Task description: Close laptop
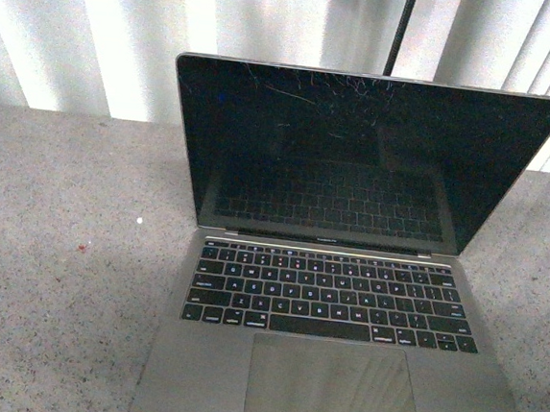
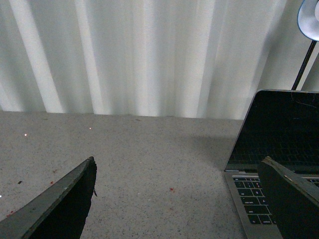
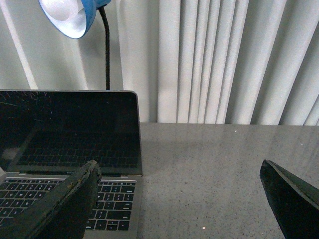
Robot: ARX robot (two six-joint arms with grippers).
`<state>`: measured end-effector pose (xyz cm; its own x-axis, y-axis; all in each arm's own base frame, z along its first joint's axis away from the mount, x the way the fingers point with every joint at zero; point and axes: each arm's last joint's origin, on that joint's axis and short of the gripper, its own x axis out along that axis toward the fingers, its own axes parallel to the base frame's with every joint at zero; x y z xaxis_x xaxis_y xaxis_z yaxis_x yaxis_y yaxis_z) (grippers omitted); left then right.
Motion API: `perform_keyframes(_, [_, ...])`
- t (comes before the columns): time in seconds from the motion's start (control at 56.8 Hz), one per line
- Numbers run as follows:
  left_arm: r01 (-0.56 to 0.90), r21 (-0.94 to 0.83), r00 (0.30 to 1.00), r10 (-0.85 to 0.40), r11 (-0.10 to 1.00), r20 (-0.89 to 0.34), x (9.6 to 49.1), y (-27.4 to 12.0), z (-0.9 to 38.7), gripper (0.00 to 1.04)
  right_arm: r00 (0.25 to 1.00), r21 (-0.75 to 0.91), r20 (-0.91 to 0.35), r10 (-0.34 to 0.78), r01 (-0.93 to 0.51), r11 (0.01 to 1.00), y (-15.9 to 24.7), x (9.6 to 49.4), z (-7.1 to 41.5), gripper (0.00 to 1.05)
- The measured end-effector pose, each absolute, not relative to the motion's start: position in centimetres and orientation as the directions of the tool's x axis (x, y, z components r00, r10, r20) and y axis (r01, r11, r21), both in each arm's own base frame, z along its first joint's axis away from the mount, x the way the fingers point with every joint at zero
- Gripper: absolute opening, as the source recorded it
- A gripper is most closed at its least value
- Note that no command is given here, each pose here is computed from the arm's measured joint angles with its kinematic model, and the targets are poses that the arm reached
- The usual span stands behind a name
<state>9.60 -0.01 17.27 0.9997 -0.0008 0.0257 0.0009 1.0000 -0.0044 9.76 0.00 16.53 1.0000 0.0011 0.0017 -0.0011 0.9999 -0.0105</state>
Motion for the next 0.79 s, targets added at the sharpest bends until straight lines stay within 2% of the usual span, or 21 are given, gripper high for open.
perform_keyframes(0.792, [0.001,-0.004,1.0,-0.001,1.0,0.026,9.6,-0.01,17.27,0.98,1.0,-0.01,0.002,0.001,-0.001,1.0,0.0,9.76,16.53,0.97])
